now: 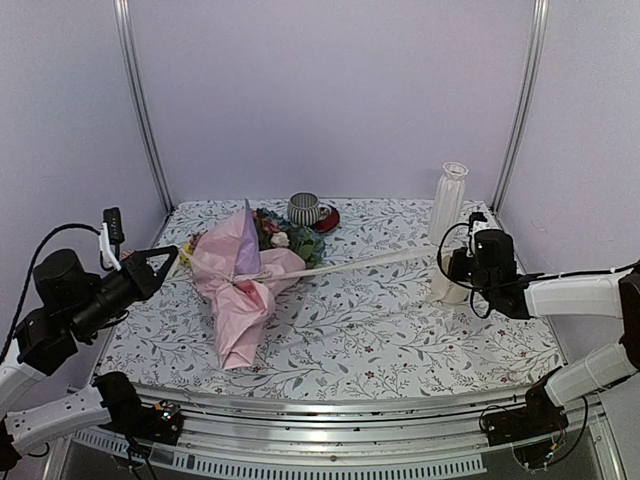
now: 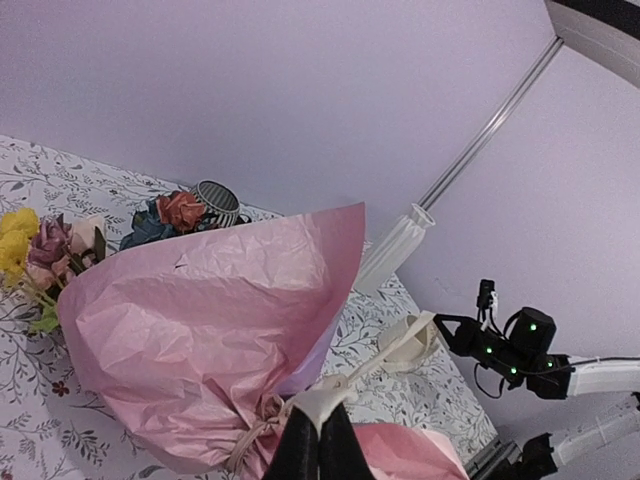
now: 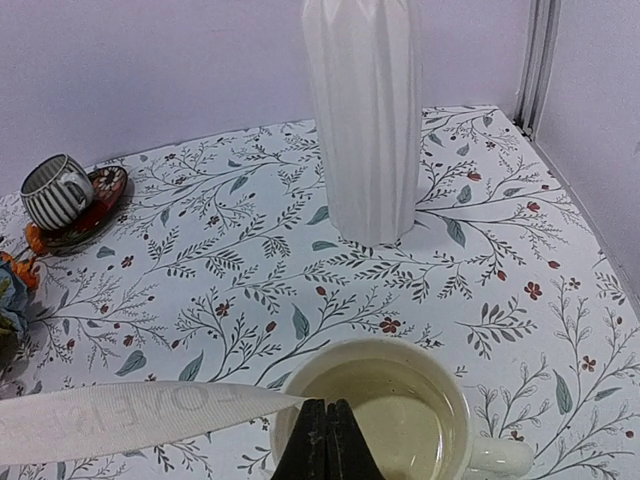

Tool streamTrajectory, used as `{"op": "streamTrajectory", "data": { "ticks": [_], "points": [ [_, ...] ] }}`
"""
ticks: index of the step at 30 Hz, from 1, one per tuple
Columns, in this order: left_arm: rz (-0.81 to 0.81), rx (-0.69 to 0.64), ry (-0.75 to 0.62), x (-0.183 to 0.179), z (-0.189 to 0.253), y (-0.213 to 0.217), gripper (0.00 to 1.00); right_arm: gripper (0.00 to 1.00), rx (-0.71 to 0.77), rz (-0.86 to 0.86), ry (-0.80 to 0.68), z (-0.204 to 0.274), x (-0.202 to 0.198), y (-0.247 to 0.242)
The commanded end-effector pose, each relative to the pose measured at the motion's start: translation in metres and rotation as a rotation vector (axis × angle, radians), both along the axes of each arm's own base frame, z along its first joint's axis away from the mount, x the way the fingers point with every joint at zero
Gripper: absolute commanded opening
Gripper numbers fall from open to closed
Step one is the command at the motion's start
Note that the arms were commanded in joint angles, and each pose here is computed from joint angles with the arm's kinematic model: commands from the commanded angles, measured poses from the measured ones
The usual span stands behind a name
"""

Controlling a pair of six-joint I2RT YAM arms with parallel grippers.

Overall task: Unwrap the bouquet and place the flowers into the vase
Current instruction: Untie the ribbon from the tied bouquet.

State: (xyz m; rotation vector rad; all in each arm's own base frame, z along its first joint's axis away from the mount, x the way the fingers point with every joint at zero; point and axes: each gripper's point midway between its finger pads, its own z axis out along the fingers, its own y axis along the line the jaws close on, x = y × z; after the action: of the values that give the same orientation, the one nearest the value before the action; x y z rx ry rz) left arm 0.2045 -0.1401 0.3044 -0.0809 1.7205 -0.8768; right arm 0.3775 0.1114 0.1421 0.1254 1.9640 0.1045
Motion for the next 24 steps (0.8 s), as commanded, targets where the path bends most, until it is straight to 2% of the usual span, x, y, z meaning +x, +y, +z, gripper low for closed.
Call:
{"op": "streamTrajectory", "data": {
  "ticks": [1,14,24],
  "points": [
    [0.083,-0.038,-0.027,0.002,0.006,0.018,0.00,0.02,0.055,-0.068,-0.040,0.009,-0.002,-0.018],
    [0.100,-0.043,-0.004,0.004,-0.004,0.020,0.00,0.02,0.095,-0.157,-0.084,0.018,-0.012,-0.041],
    [0.075,-0.052,0.005,0.005,-0.010,0.013,0.00,0.01,0.170,-0.350,-0.160,0.028,-0.033,-0.081]
  ]
}}
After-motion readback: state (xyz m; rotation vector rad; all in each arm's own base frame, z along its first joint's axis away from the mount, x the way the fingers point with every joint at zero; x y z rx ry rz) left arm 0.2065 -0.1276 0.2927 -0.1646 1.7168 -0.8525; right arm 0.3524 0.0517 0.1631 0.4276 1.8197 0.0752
